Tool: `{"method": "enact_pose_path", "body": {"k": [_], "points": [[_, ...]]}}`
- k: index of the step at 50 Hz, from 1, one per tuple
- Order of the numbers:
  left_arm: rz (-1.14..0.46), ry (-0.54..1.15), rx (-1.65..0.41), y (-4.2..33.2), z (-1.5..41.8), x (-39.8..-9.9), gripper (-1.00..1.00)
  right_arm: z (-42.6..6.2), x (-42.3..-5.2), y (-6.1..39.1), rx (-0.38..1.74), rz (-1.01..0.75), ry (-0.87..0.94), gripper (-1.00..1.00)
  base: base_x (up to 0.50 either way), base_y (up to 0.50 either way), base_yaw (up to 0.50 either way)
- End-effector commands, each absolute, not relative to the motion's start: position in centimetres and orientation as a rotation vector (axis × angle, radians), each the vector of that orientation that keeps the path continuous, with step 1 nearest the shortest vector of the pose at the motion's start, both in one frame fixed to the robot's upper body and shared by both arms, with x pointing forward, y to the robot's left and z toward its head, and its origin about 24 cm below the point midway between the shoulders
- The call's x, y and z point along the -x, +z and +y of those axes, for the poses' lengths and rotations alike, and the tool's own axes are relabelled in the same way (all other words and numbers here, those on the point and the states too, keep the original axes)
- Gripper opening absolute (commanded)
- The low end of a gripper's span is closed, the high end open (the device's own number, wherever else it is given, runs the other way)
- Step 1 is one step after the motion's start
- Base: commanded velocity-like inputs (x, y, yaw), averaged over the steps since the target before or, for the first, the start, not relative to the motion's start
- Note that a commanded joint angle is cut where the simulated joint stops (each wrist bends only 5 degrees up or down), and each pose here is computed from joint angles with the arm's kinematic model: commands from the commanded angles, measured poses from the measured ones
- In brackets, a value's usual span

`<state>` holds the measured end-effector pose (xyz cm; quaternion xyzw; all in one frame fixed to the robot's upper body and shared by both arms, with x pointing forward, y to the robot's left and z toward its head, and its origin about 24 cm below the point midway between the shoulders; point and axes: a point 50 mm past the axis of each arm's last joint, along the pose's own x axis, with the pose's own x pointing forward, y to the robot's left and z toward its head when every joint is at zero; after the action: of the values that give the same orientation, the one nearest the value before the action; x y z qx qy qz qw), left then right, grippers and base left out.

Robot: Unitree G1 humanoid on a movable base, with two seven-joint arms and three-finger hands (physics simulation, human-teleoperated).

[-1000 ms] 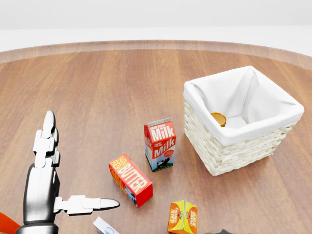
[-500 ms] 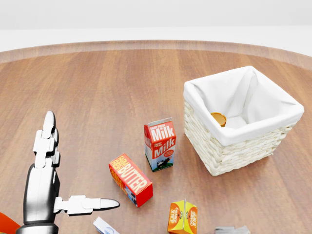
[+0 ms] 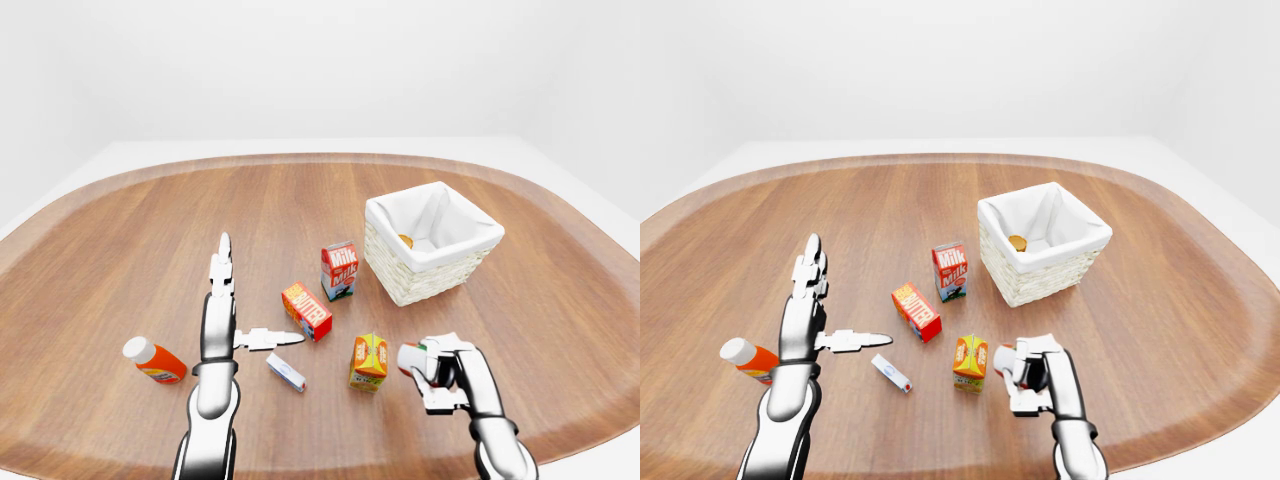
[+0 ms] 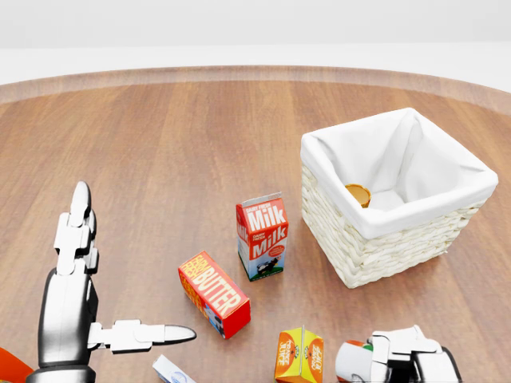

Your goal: Pick up the alphabet soup and the tomato sauce, and put them in the basket.

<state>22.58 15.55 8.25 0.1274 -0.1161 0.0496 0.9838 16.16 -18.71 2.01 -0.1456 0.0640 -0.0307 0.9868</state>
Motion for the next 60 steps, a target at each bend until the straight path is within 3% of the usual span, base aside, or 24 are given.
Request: {"method": "enact_pose_path", "body": {"k": [1, 21, 33, 49, 60], "points": [[-0.236, 0.111, -0.249, 8.3, 15.7, -22.5, 1.0, -19.3, -16.6, 4.7, 0.294, 0.014, -0.095, -1.0, 0.0, 0.0, 0.0], [-0.231, 0.109, -0.25, 8.2, 15.7, -22.4, 1.0, -20.3, -19.1, 7.7, 0.321, -0.138, -0.139, -1.0, 0.0, 0.0, 0.0], [-0.231, 0.109, -0.251, 8.2, 15.7, -22.4, 1.0, -19.9, -20.2, 11.5, 0.346, -0.316, -0.139, -1.0, 0.0, 0.0, 0.0], [-0.231, 0.11, -0.25, 8.2, 15.7, -22.4, 1.0, -20.3, -23.8, 13.7, 0.411, -0.419, -0.184, -1.0, 0.0, 0.0, 0.0], [-0.231, 0.109, -0.251, 8.2, 15.7, -22.4, 1.0, -19.6, -24.1, 18.1, 0.441, -0.612, -0.169, -1.0, 0.0, 0.0, 0.0]]}}
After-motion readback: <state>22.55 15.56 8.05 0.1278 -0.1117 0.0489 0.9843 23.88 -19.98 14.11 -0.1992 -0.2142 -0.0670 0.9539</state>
